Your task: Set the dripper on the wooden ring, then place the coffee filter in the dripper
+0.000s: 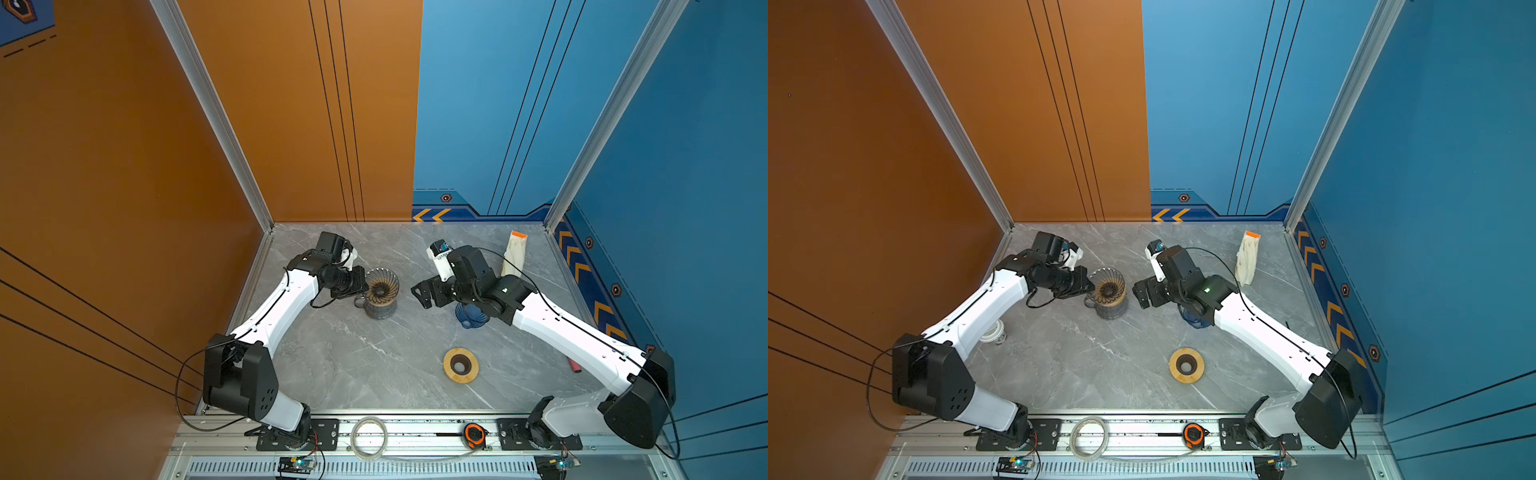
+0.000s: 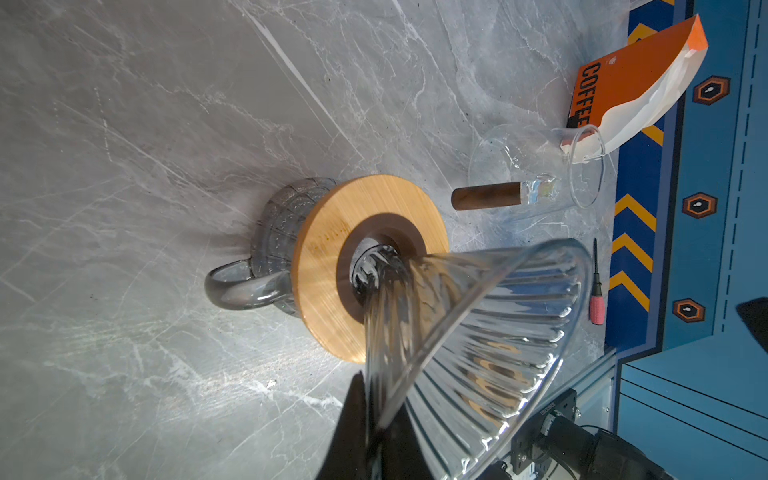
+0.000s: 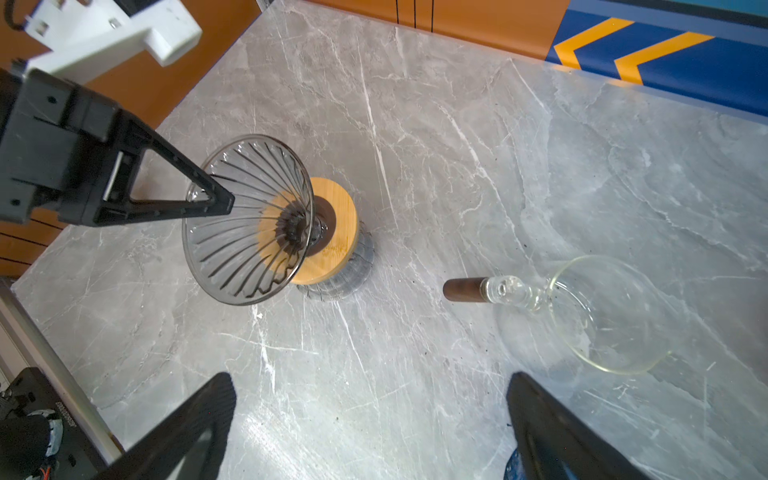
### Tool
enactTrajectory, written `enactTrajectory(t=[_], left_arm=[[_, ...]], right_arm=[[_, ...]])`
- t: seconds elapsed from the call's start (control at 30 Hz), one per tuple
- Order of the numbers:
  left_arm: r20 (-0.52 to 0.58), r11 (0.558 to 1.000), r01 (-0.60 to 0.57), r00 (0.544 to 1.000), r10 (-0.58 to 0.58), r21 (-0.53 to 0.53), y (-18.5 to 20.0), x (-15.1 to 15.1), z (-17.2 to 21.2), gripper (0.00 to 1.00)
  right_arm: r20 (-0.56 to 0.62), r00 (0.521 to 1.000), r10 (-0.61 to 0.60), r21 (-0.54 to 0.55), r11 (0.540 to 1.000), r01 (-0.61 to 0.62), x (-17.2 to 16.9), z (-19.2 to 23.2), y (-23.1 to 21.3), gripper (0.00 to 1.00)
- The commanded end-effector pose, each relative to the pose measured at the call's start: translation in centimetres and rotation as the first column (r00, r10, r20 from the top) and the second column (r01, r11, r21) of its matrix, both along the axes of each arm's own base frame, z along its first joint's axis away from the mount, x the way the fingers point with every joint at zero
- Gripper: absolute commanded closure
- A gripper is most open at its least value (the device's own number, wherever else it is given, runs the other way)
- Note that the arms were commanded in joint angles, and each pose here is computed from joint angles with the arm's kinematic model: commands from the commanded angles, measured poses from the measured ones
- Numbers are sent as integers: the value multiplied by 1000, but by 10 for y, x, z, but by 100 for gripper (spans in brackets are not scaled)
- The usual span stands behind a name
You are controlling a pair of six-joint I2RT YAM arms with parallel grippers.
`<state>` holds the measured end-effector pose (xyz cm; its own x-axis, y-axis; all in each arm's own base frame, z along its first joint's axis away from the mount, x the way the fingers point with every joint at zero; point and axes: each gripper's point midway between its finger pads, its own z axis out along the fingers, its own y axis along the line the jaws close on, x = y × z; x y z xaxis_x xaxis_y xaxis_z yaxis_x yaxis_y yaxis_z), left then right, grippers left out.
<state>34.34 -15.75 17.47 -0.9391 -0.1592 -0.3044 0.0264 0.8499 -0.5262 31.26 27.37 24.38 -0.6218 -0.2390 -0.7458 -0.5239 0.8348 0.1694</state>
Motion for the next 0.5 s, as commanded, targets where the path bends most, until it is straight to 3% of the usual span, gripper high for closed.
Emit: enactTrajectory(t=[0.0, 0.2, 0.47], left_arm=[[-15, 999, 32, 999, -33, -35, -2, -1, 4, 100], [-34, 999, 38, 999, -39, -33, -1, 2, 1, 98], [-18, 999, 33, 999, -34, -29, -2, 11, 7, 81]], right_arm=[[-24, 999, -28, -15, 999, 28, 7, 4, 0, 0], [-67, 996, -53, -45, 998, 50, 22, 1, 15, 3], [-174, 982, -68, -71, 996, 57, 39, -15, 41, 20]])
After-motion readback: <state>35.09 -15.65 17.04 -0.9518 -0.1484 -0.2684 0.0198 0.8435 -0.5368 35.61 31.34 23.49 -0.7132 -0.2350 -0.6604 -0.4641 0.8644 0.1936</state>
